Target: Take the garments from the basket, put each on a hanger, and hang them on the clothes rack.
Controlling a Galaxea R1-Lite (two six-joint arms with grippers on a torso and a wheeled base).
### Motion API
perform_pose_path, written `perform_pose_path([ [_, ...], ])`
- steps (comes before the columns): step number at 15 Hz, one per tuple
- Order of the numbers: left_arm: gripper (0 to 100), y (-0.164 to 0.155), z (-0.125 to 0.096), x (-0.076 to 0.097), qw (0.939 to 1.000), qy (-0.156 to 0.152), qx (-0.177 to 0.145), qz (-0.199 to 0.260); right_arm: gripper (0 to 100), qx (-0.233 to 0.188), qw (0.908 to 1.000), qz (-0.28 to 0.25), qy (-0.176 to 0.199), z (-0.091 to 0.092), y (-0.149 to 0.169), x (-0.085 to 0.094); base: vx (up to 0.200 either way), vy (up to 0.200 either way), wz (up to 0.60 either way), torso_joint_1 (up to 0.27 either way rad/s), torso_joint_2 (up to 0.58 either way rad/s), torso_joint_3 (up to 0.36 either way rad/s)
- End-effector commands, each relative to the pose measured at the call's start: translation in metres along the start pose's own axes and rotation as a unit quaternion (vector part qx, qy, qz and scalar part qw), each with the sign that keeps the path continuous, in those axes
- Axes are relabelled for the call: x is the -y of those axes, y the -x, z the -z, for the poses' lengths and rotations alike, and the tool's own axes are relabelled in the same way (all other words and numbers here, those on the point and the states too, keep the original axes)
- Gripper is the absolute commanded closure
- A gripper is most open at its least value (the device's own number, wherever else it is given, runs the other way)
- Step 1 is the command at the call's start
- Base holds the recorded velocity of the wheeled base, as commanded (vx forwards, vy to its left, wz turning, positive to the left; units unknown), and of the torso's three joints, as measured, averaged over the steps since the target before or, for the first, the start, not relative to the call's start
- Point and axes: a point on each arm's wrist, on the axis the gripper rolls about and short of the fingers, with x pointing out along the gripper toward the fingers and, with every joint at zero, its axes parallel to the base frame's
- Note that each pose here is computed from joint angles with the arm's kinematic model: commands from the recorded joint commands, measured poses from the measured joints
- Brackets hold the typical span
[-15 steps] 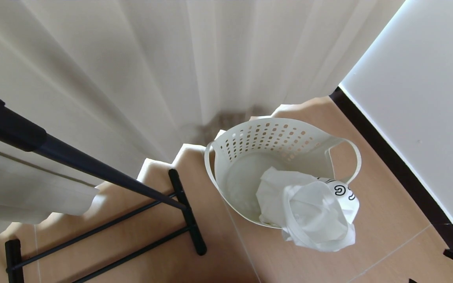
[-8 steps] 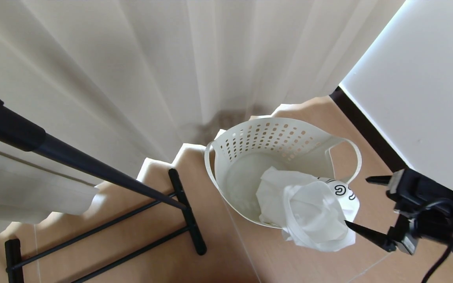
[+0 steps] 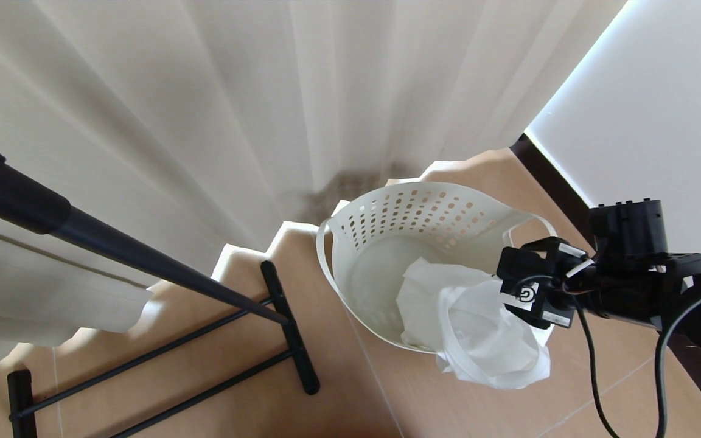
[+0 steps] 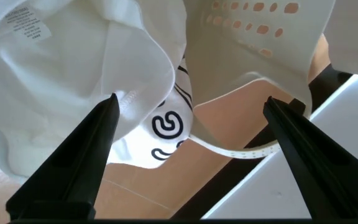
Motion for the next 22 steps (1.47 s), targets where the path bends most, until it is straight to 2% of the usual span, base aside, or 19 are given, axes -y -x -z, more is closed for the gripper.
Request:
perform_pose_path([
  [1,0,0.0,0.0,0.0,1.0,0.0,0.001,0.0,0,-0.011,0.9998,-0.017,-0.001,0.001,-0.018,-0.005,0.0,0.0,0.0,0.0,0.0,0.0],
  [4,0,0.0,0.0,0.0,1.0,0.0,0.001,-0.001,0,0.0,1.0,0.003,-0.005,0.002,-0.039,-0.009,0.0,0.0,0.0,0.0,0.0,0.0],
  [8,0,0.0,0.0,0.0,1.0,0.0,0.001,-0.001,0,-0.018,0.9998,0.011,-0.007,0.005,-0.059,-0.014,0.0,0.0,0.0,0.0,0.0,0.0],
  [11,0,0.0,0.0,0.0,1.0,0.0,0.001,0.0,0,-0.013,0.9996,0.025,-0.009,0.007,-0.08,-0.018,0.0,0.0,0.0,0.0,0.0,0.0],
  [20,0,0.0,0.0,0.0,1.0,0.0,0.001,-0.001,0,-0.022,0.9973,0.063,-0.03,0.002,-0.109,-0.004,0.0,0.0,0.0,0.0,0.0,0.0],
  [21,0,0.0,0.0,0.0,1.0,0.0,0.001,-0.001,100,-0.02,0.9971,0.066,-0.031,0.001,-0.109,-0.002,0.0,0.0,0.0,0.0,0.0,0.0],
  [22,0,0.0,0.0,0.0,1.0,0.0,0.001,-0.001,100,-0.019,0.997,0.068,-0.032,0.0,-0.109,-0.001,0.0,0.0,0.0,0.0,0.0,0.0],
])
